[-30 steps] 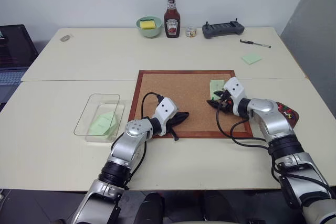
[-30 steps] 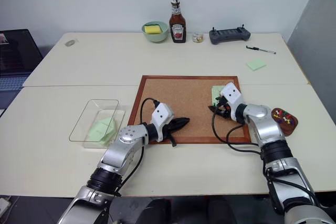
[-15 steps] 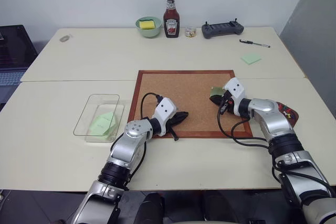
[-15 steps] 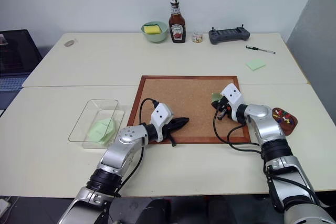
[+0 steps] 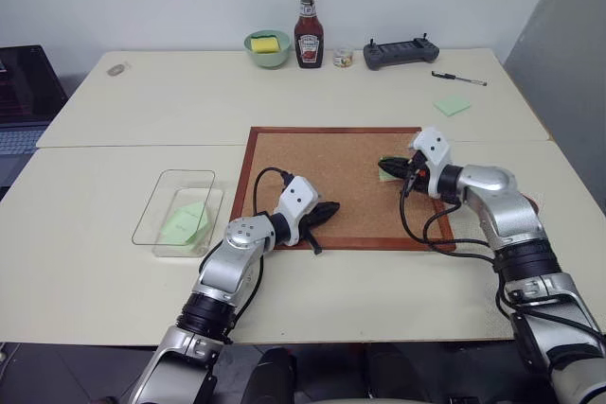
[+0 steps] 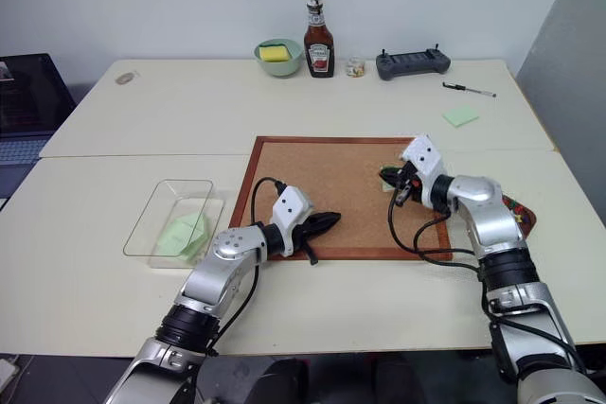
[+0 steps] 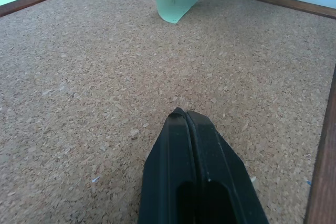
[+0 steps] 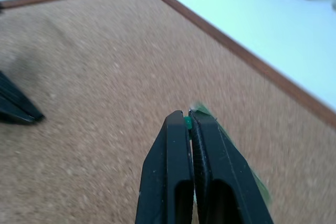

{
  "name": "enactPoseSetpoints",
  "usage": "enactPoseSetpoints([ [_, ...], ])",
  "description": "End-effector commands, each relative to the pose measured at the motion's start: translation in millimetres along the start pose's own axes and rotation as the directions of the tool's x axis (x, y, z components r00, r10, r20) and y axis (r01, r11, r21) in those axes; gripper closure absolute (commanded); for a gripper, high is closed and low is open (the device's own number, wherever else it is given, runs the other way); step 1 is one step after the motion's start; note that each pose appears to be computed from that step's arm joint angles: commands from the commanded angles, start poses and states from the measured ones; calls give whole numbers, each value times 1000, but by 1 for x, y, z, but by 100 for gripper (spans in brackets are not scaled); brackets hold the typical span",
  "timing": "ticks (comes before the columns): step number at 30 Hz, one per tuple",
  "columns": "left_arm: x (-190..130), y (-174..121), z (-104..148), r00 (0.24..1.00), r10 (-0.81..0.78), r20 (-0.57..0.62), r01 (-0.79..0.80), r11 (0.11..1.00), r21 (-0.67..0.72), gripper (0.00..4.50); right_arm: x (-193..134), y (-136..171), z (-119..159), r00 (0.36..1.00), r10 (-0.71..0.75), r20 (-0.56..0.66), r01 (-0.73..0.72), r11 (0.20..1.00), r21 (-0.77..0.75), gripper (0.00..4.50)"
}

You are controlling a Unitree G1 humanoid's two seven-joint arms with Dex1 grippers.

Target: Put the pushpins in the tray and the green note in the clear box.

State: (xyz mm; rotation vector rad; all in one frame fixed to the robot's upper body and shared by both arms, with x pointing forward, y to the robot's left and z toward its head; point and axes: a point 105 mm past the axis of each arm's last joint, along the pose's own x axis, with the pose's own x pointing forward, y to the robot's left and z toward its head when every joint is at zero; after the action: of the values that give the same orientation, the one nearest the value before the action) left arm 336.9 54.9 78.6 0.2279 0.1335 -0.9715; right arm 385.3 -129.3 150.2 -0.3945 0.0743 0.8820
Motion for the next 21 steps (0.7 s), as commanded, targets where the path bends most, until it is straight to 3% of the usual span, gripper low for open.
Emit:
enactPoseSetpoints([
  [1, 1, -6, -17, 999, -14, -49, 12, 999, -49, 450, -4, 5, 20, 999, 32, 41, -29, 998, -61, 444],
  [14, 1, -5, -15, 999, -8, -43, 6, 999, -50, 450, -14, 3, 34, 997, 23, 79, -18, 998, -65, 444],
  [21, 0, -4, -15, 999, -1, -40, -1, 999, -49, 450, -53, -24, 47, 987, -105, 123, 105, 994, 1, 444],
])
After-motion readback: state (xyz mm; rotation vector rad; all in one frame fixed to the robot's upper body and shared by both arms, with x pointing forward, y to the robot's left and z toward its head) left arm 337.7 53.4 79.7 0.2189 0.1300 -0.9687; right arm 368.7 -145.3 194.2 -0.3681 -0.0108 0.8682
